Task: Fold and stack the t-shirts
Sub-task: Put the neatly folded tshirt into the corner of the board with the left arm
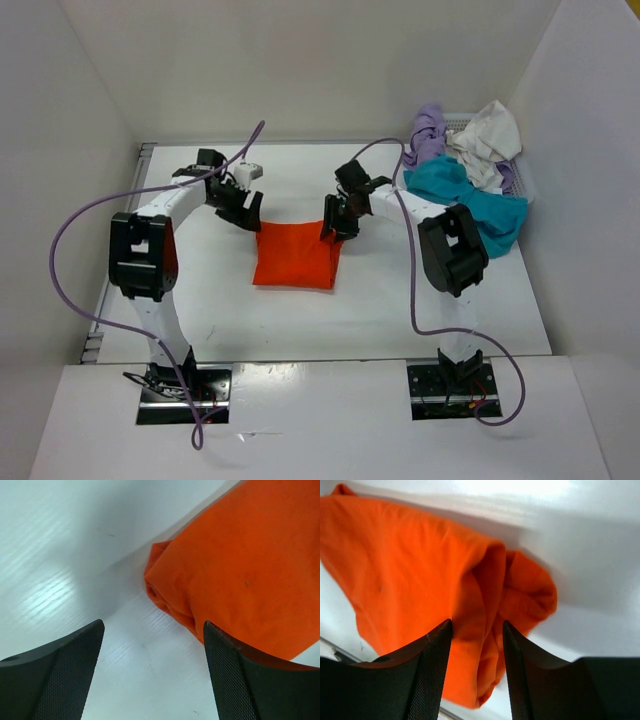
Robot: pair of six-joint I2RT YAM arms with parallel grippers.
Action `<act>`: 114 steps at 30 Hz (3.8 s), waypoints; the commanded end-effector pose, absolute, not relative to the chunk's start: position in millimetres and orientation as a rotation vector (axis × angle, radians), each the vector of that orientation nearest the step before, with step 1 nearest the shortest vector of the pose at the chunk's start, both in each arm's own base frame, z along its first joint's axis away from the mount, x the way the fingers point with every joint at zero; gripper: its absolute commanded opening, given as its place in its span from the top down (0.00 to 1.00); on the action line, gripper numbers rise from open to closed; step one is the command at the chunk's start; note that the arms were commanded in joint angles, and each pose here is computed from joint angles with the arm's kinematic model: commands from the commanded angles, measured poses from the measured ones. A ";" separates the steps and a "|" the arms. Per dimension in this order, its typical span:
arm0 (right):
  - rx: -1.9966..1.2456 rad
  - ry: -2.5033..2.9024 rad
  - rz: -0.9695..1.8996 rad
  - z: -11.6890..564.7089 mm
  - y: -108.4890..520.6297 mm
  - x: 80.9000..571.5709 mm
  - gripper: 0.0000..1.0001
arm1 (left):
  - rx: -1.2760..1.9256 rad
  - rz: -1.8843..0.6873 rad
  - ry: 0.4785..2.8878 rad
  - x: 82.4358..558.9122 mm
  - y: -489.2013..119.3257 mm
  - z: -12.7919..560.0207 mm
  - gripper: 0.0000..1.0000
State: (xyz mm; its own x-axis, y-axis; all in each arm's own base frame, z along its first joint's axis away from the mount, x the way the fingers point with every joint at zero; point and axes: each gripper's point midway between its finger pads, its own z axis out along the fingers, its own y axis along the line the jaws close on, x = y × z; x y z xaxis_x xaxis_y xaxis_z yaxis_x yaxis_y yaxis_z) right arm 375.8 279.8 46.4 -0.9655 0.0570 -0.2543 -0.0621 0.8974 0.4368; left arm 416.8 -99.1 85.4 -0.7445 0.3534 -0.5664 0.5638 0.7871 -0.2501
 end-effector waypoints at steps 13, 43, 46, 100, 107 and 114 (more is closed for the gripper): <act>0.086 2.776 0.674 81.7 279.0 342.7 0.49 | 0.700 -0.596 2.470 436.2 -134.7 61.3 0.16; 0.114 2.822 0.600 65.8 255.2 306.4 0.50 | 0.692 -0.705 2.564 368.2 -124.6 83.9 0.04; 0.114 2.822 0.600 65.8 255.2 306.4 0.50 | 0.743 -0.753 2.657 342.9 -135.2 52.3 0.01; 0.336 2.761 0.354 111.7 125.0 331.0 0.50 | 0.385 0.296 2.500 555.9 149.8 66.5 1.00; 0.346 2.799 0.324 112.4 124.2 334.4 0.49 | 0.313 0.373 2.500 587.3 200.3 56.0 1.00; 0.362 2.838 0.263 105.2 119.9 337.8 0.49 | 0.216 0.426 2.402 613.5 230.2 80.9 1.00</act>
